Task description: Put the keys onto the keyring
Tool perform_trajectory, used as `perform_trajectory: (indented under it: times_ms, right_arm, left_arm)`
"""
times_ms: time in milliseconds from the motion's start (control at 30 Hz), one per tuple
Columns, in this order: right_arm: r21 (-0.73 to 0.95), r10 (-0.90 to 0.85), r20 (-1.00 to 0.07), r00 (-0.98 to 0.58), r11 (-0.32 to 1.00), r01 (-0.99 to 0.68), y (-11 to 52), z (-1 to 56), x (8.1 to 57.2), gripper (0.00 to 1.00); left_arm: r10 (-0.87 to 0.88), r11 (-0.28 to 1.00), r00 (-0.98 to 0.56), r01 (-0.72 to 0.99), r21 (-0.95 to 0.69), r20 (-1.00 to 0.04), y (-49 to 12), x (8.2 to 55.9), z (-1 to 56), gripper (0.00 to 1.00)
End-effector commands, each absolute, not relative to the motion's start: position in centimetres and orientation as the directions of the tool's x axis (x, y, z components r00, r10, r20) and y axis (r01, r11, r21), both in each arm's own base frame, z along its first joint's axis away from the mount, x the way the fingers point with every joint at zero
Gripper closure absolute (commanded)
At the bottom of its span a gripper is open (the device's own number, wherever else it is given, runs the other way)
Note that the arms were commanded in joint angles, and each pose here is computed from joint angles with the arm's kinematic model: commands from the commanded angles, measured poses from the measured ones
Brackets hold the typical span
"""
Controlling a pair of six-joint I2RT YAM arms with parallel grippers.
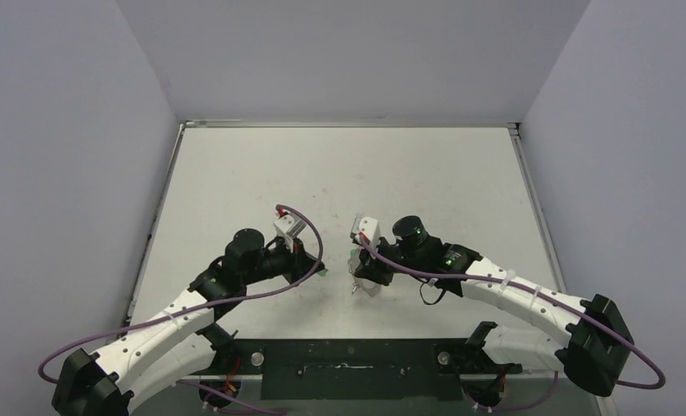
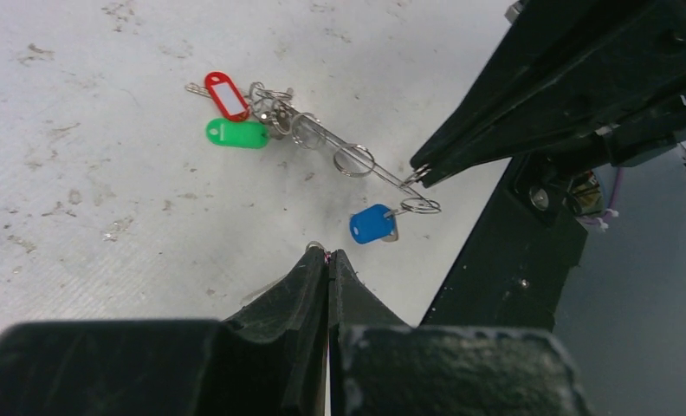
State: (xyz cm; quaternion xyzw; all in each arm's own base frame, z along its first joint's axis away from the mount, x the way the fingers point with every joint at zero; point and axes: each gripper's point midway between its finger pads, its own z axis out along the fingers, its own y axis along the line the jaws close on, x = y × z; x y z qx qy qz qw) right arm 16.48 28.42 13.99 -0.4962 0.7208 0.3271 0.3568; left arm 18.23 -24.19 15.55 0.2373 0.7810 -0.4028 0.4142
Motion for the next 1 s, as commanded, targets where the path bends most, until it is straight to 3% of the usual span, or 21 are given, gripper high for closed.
perform_trajectory:
  times_ms: [0,400,967]
  right_arm:
    - [0.103,-0.425,-0.879,-0.218,0.278,-0.955,29.9,15.9,17.3,1.0]
    - [0.108,-0.421,-0.879,-0.222,0.277,-0.955,30.0,15.8,17.2,1.0]
    - [0.12,-0.412,-0.886,-0.211,0.237,-0.964,30.1,16.0,16.4,1.0]
  left_arm:
    - [0.021,0.466,-0.559,0.739,-0.487,-0.829,-25.8,16.6,17.9,1.0]
    - [0.091,0.344,-0.502,0.826,-0.446,-0.86,-29.9,13.6,19.1,1.0]
    - [0.015,0.347,-0.467,0.832,-0.433,-0.884,-31.1,15.0,19.8,1.0]
